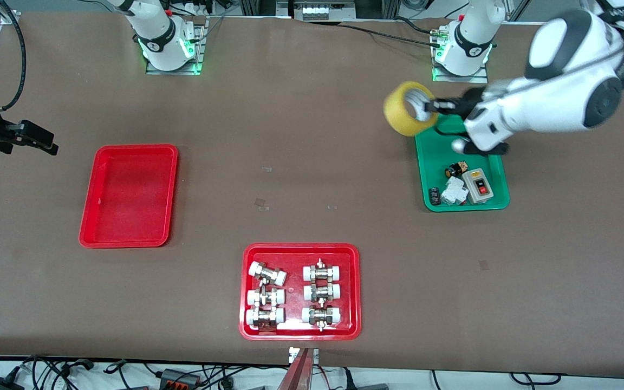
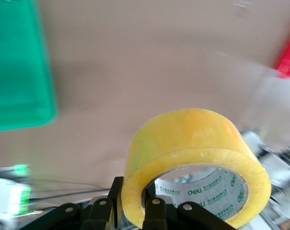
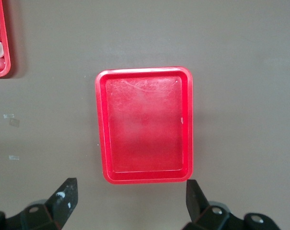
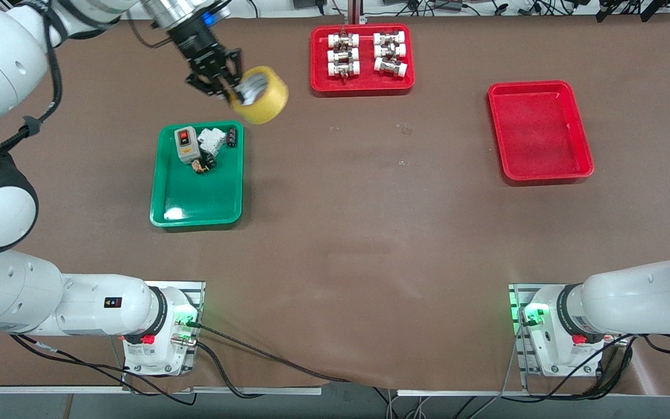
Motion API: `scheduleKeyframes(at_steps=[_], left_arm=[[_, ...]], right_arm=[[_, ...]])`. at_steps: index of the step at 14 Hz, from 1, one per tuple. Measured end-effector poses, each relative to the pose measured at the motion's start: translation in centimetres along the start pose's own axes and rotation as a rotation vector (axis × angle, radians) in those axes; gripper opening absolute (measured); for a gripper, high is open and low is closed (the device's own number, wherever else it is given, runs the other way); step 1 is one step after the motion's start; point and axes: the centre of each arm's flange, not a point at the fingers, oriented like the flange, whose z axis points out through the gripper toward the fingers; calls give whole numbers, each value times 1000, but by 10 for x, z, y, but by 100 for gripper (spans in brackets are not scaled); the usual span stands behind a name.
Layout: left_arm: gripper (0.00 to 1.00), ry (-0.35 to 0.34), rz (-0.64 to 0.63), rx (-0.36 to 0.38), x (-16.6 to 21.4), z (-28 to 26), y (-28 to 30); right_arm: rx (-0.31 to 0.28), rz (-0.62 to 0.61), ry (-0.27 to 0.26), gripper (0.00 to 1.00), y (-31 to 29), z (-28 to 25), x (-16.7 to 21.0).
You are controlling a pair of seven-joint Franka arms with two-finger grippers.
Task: Left arm passes tape to right arm into tray
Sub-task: 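Carry the tape toward the middle while the right gripper reaches it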
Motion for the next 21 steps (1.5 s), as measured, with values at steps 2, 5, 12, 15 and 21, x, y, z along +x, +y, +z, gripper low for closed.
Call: scheduleKeyframes(at_steps=[2,5,12,15,21], left_arm=[[22,-19,58,-83,-16,8,67],[22,-9,67,-220,8,11,96],[22,-37,-76,-423,52,21,120],[22,-32,-88,-431,48,14,127],[22,-29,-109,-437,51,9,123]], right_arm=[[0,-2,-9,100,-1,0,-1],[36,-8,-56,100,-9,8,-3],[116,-238,-168,100,-131,65,7],[208,-327,-129,100,-219,54,-8],[665,-125,-113,100,-289,-11,10]])
